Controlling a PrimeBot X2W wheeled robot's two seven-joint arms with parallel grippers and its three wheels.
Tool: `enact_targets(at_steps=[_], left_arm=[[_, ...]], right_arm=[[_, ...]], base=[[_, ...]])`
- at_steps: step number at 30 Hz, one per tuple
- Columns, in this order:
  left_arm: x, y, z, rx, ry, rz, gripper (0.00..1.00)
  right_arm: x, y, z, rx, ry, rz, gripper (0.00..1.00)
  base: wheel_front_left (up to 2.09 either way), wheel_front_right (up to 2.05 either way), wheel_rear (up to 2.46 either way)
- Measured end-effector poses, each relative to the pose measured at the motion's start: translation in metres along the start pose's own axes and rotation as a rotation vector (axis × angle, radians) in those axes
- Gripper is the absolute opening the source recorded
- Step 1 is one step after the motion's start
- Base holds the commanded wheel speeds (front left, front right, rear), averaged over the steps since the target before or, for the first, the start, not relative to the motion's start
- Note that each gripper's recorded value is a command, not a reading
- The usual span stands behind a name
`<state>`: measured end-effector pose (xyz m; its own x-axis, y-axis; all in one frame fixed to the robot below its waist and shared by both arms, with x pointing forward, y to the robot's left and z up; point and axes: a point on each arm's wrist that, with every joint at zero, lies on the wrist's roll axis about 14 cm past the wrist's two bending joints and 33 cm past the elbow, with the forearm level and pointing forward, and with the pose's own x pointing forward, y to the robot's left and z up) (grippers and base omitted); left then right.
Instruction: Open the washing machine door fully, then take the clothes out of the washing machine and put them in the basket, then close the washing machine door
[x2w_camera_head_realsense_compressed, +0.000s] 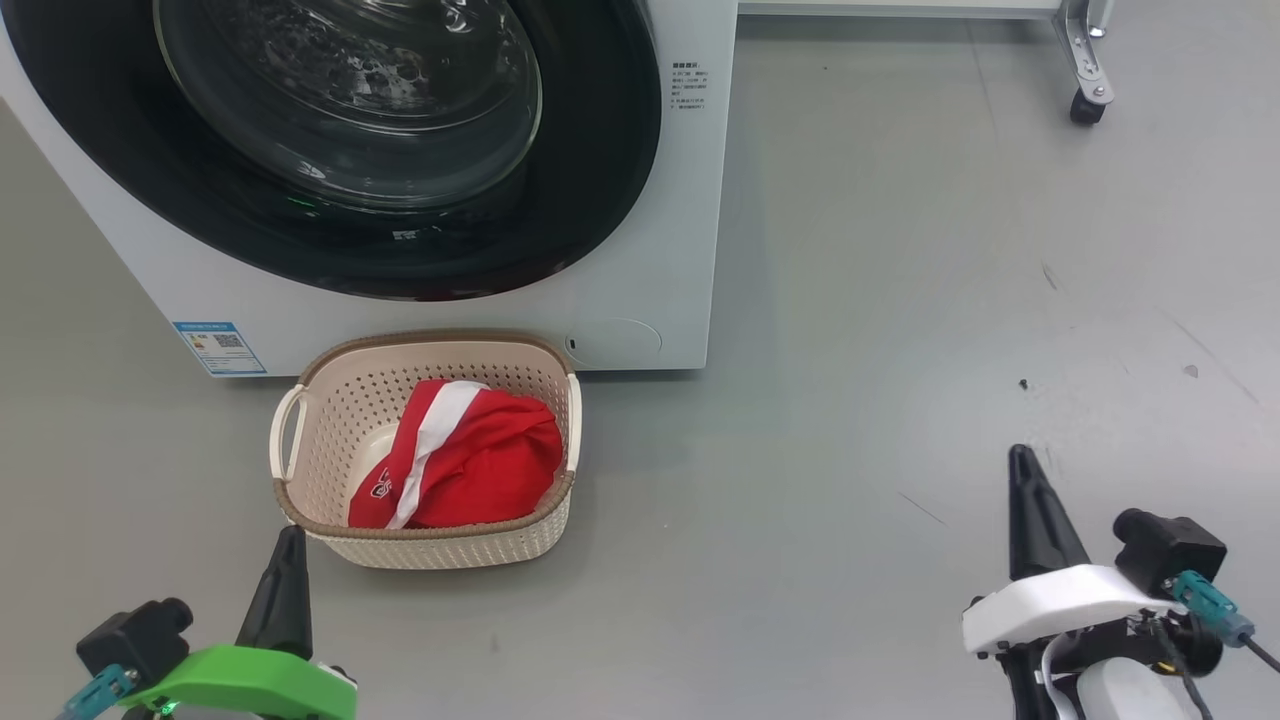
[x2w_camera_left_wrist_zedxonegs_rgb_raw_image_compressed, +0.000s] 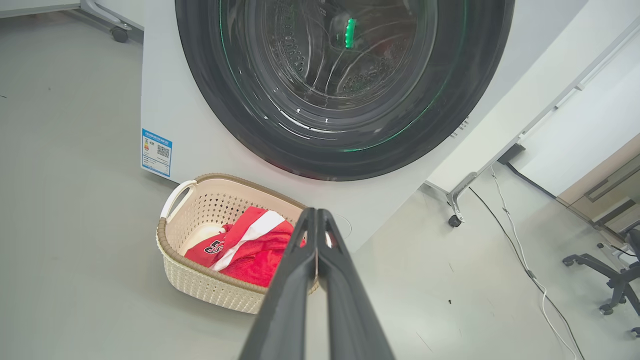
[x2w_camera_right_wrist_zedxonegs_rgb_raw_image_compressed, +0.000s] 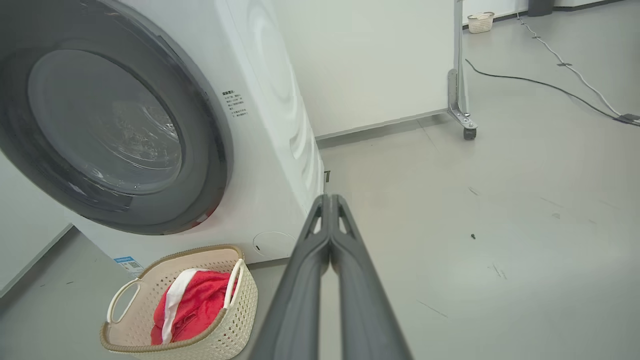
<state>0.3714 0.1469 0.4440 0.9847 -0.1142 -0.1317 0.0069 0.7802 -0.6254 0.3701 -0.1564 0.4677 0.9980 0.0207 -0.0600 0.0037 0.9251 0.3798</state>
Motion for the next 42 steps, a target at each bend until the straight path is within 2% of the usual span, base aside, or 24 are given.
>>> enact_targets(at_steps=[42], left_arm=[[-0.003,0.013,0.02,-0.423,-0.032,0.066,0.0]], right_arm=[[-0.001,-0.028,0.004,0.576,0.036,-0.101,0.0]], base=[[0.0,0.0,0.0]])
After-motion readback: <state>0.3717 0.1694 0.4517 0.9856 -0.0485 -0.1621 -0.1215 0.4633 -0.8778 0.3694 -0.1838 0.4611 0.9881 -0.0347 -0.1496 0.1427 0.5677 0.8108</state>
